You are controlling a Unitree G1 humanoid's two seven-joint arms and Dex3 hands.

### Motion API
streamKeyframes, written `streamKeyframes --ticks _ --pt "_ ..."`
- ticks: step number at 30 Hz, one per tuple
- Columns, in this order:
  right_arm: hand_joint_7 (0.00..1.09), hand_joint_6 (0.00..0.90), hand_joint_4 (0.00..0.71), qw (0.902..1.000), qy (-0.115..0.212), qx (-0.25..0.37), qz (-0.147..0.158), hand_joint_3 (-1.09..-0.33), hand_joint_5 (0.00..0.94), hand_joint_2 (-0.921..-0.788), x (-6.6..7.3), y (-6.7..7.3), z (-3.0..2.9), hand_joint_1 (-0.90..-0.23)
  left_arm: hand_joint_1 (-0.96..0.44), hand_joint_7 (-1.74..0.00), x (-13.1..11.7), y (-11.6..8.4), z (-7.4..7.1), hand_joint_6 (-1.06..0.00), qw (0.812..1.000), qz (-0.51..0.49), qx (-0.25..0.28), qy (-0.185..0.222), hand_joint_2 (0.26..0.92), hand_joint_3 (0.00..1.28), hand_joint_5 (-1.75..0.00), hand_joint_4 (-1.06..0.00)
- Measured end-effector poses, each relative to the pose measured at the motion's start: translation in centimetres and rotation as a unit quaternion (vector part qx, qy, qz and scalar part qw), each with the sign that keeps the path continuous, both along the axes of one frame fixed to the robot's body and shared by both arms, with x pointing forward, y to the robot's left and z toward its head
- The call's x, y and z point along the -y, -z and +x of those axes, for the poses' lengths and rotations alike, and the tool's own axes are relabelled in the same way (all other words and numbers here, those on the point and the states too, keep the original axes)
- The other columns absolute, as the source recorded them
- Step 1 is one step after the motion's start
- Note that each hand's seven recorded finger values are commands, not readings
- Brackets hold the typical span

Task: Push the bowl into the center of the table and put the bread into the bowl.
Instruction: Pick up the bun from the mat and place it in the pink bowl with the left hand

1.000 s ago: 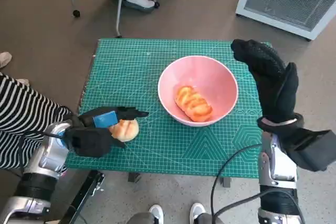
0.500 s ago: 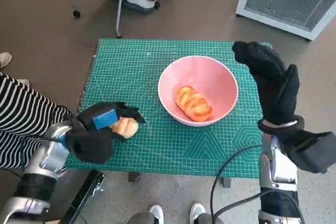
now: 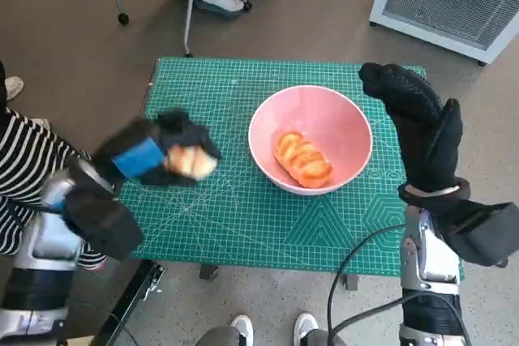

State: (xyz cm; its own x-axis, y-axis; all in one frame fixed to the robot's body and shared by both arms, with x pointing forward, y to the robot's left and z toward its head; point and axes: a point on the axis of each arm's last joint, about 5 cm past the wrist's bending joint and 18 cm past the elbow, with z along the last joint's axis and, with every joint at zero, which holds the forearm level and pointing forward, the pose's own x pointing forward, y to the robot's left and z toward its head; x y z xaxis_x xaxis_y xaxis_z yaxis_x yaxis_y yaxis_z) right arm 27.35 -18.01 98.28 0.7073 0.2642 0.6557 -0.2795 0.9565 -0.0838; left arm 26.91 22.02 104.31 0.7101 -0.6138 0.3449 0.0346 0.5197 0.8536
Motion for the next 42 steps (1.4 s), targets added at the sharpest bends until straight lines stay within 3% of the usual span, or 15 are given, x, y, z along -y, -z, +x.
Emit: streamKeyframes --ticks 7,17,26,33,38,42 --pt "0.58 0.034 0.200 1.0000 0.000 -0.001 0.000 -0.735 0.001 -0.921 0.1 0.1 0.04 -0.782 0.00 -1.10 3.6 -2.3 0.8 -0.68 0.996 -0.055 0.055 0.039 0.897 0.06 -1.11 -0.77" --pt "0.58 0.033 0.198 1.0000 0.000 0.000 0.000 -0.736 0.000 -0.921 0.2 0.0 0.08 -0.783 0.00 -1.15 8.7 -3.4 2.9 -0.65 0.994 -0.024 0.058 0.093 0.914 0.04 -1.07 -0.77" --pt "0.58 0.035 0.199 1.0000 0.003 0.001 0.001 -0.734 0.001 -0.921 0.4 0.1 0.04 -0.776 0.00 -1.13 12.2 -1.6 5.5 -0.63 0.994 0.026 0.020 0.103 0.917 0.05 -1.13 -0.75" --pt "0.58 0.036 0.200 1.0000 0.007 0.004 0.000 -0.734 0.001 -0.921 0.6 0.0 -0.07 -0.775 0.00 -1.20 14.0 0.1 6.7 -0.61 0.992 0.062 -0.025 0.106 0.920 0.05 -1.08 -0.75" --pt "0.58 0.036 0.200 0.9999 0.008 0.007 -0.001 -0.733 0.001 -0.921 0.6 -0.1 -0.16 -0.772 0.00 -1.22 14.9 1.1 7.2 -0.56 0.990 0.078 -0.059 0.106 0.920 0.09 -1.15 -0.71" --pt "0.58 0.036 0.199 0.9999 0.010 0.009 -0.004 -0.733 0.001 -0.921 0.7 -0.2 -0.23 -0.771 0.00 -1.38 15.6 1.6 7.5 -0.40 0.986 0.101 -0.090 0.100 0.921 0.22 -1.30 -0.57"
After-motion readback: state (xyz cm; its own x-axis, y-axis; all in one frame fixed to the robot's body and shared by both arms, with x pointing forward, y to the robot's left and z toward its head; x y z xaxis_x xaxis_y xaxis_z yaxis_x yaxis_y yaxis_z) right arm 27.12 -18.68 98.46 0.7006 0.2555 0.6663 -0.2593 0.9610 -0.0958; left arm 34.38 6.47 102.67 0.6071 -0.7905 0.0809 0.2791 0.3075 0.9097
